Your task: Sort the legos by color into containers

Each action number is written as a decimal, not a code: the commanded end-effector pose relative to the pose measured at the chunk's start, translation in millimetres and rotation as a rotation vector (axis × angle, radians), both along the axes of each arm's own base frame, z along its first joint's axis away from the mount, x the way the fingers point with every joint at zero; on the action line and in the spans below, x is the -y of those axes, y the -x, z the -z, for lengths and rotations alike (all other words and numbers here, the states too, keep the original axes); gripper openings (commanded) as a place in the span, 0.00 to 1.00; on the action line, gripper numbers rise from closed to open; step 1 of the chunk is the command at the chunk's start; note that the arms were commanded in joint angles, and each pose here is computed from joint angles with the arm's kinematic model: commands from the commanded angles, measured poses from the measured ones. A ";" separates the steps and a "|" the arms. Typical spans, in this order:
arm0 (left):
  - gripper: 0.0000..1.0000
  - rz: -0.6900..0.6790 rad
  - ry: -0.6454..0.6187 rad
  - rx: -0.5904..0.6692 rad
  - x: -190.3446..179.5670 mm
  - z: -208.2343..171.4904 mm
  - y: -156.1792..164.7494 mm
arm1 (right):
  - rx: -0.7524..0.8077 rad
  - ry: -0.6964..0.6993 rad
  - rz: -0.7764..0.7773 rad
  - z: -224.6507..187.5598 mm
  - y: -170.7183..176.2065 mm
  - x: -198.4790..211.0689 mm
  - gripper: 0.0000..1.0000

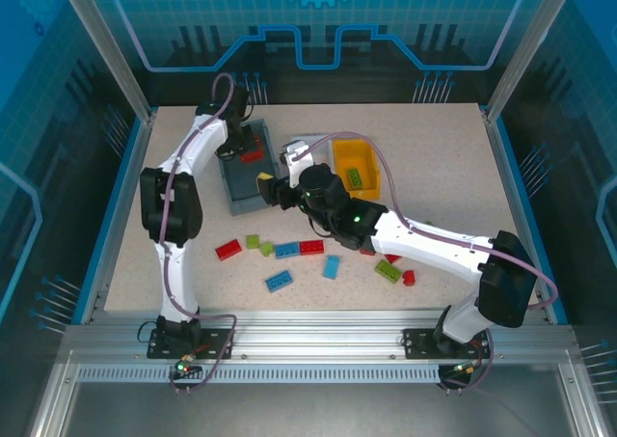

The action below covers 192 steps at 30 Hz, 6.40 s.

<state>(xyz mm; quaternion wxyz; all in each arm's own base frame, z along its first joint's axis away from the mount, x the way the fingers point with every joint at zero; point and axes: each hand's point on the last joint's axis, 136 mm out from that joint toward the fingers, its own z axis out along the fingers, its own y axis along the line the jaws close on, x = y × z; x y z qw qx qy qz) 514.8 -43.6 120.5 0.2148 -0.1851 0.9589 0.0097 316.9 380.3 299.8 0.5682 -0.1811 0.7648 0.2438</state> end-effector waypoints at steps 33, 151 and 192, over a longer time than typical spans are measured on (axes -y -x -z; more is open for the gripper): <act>0.56 0.367 0.339 0.465 144.0 -157.1 101.0 | -0.737 0.123 0.953 140.7 30.3 321.9 0.78; 0.62 -1.427 0.518 -0.096 -1.3 104.8 264.8 | -0.319 0.125 -0.550 70.5 108.1 19.2 0.74; 0.25 -0.126 0.141 0.129 55.0 -16.9 39.3 | -0.171 -0.143 -0.190 14.1 34.1 44.4 0.74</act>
